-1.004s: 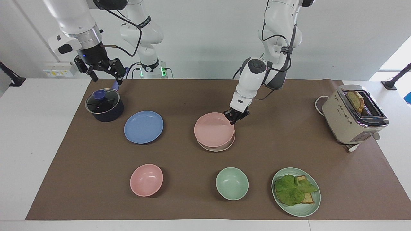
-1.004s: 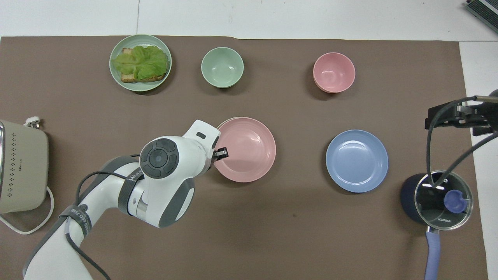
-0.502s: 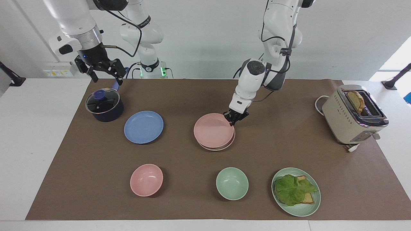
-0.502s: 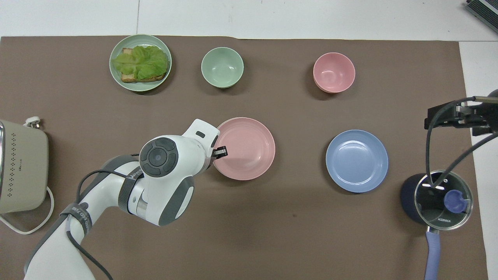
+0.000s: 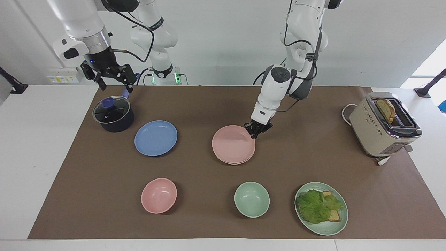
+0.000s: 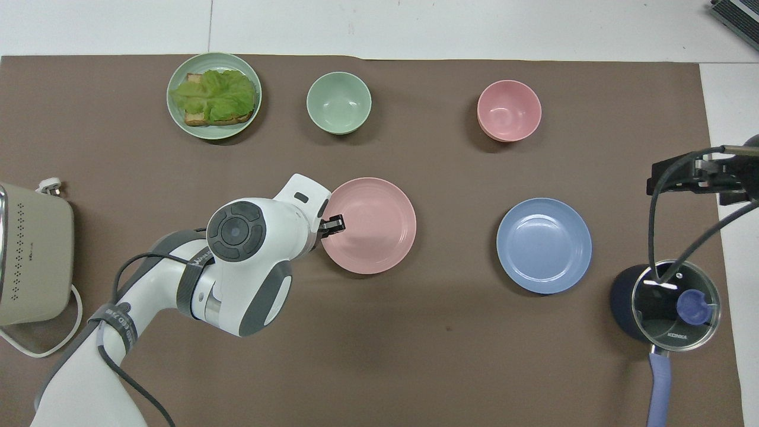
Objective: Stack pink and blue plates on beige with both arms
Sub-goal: 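Withdraw the left gripper while the right gripper reaches the blue plate, then close the right gripper on the blue plate rim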
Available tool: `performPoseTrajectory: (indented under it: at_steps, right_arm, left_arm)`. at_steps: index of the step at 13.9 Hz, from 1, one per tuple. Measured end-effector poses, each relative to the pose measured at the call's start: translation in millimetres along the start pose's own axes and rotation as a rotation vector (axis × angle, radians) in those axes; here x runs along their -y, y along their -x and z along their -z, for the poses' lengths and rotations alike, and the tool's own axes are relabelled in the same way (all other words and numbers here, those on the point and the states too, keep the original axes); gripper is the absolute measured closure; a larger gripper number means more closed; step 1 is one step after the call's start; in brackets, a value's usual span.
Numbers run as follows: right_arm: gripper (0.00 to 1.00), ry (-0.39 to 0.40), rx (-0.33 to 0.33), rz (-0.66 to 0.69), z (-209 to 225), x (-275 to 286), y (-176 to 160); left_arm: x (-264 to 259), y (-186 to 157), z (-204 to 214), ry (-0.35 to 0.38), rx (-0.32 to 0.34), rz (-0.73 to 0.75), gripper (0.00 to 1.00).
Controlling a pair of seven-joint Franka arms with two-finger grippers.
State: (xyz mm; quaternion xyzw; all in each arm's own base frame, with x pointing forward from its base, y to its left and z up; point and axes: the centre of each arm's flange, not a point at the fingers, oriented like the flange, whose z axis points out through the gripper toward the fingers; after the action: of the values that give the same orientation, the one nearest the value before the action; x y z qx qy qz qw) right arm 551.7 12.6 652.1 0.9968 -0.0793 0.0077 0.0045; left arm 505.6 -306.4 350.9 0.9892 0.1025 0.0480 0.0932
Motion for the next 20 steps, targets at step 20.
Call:
performPoseTrajectory:
  at_steps: [20]
  right_arm:
    - [0.00,-0.040,0.020,0.126,-256,-34,-27]
  left_arm:
    - [197,-98,273,-0.145,0.114,-0.222,0.00]
